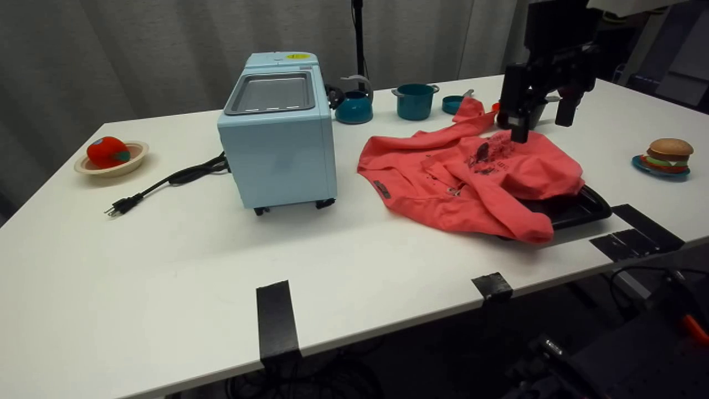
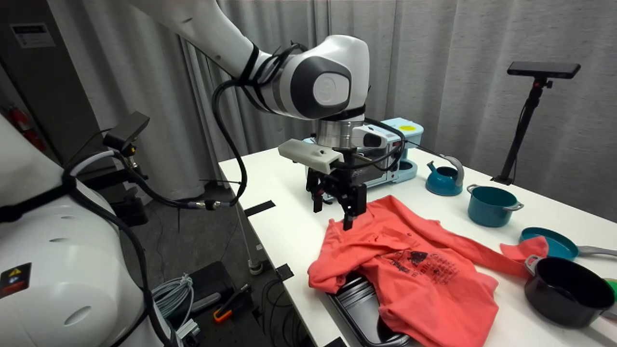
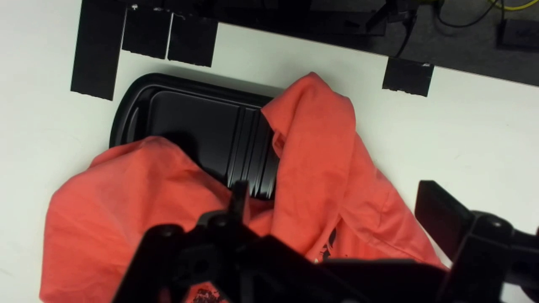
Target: Fold the sweatshirt on the table
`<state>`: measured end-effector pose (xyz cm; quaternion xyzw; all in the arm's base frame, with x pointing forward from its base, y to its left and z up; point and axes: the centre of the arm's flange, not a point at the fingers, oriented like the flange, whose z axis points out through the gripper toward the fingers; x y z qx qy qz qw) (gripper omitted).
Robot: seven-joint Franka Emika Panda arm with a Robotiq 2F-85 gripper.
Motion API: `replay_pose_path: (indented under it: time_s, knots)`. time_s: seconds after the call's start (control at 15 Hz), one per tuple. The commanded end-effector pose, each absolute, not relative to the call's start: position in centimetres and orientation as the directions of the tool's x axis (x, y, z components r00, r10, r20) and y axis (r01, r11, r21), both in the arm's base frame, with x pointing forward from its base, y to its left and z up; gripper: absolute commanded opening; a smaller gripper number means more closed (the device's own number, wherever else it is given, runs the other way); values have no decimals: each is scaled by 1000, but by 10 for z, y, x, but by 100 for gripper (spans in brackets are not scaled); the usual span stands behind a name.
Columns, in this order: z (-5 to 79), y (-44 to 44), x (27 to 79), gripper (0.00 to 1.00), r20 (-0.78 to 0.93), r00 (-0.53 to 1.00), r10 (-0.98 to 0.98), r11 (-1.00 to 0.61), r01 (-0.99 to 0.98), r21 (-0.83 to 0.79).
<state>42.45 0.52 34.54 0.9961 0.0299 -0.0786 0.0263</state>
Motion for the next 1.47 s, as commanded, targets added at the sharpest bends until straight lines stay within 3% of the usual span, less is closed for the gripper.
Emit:
replay_pose_path:
  time_s: [0.0, 1.13, 1.2, 1.27, 1.4]
  knots:
    - [331, 6, 430, 100, -159, 985, 69, -995, 79, 53]
    - [188, 26, 425, 99, -303, 928, 219, -975, 223, -20]
    - [185, 26, 425, 75, -309, 925, 221, -974, 225, -23]
    - [182, 26, 424, 75, -316, 923, 221, -974, 225, -26]
    - [179, 25, 425, 64, -321, 921, 222, -974, 224, -29]
